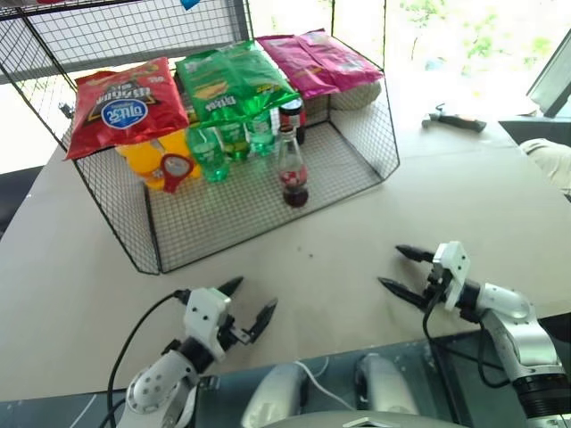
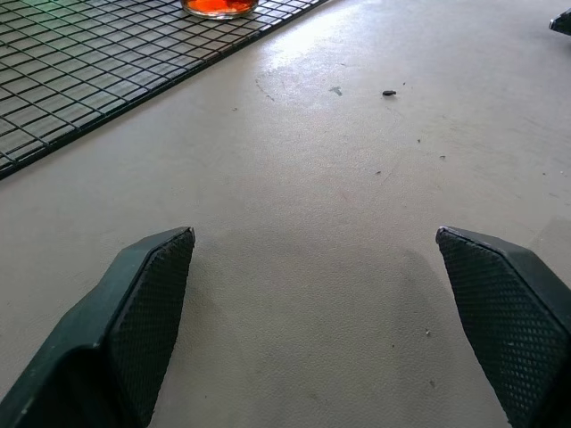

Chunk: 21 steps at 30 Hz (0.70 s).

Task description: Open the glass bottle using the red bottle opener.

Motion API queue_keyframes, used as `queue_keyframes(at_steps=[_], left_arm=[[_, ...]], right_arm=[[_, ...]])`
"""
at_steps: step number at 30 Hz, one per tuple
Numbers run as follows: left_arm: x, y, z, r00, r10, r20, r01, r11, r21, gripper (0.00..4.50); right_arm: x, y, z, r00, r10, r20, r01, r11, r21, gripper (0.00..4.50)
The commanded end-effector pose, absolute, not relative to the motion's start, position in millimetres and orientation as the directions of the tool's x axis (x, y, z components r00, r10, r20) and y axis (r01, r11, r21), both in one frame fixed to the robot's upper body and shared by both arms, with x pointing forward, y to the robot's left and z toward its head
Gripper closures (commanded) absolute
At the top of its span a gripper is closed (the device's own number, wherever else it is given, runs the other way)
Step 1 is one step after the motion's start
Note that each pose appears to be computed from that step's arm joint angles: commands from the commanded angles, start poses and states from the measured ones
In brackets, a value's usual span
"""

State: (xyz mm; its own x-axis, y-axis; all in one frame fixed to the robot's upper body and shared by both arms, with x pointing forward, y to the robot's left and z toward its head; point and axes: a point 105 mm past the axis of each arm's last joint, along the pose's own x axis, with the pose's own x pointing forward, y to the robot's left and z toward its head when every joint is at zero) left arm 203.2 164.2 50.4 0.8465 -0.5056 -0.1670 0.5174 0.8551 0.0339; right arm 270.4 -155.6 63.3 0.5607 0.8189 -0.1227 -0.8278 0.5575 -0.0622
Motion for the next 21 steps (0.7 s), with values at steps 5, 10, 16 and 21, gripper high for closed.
queue_keyframes(at_steps=[5,10,16,21], left_arm=[[201.9,162.2,45.3,0.839,-0.513,-0.18,0.522,0.853,0.003,0.0],[201.5,162.3,44.5,0.84,-0.512,-0.183,0.521,0.854,0.001,0.0],[202.6,162.7,44.0,0.84,-0.511,-0.183,0.518,0.855,-0.009,0.0],[203.8,164.4,44.8,0.844,-0.505,-0.181,0.511,0.859,-0.012,0.0]], right_arm=[[268.8,-152.4,73.7,0.558,0.826,-0.086,-0.829,0.551,-0.094,0.06],[268.2,-152.6,73.3,0.558,0.825,-0.087,-0.829,0.551,-0.092,0.06],[269.4,-152.3,74.0,0.558,0.825,-0.085,-0.829,0.551,-0.093,0.06],[267.8,-150.9,71.2,0.549,0.829,-0.103,-0.835,0.54,-0.105,0.06]])
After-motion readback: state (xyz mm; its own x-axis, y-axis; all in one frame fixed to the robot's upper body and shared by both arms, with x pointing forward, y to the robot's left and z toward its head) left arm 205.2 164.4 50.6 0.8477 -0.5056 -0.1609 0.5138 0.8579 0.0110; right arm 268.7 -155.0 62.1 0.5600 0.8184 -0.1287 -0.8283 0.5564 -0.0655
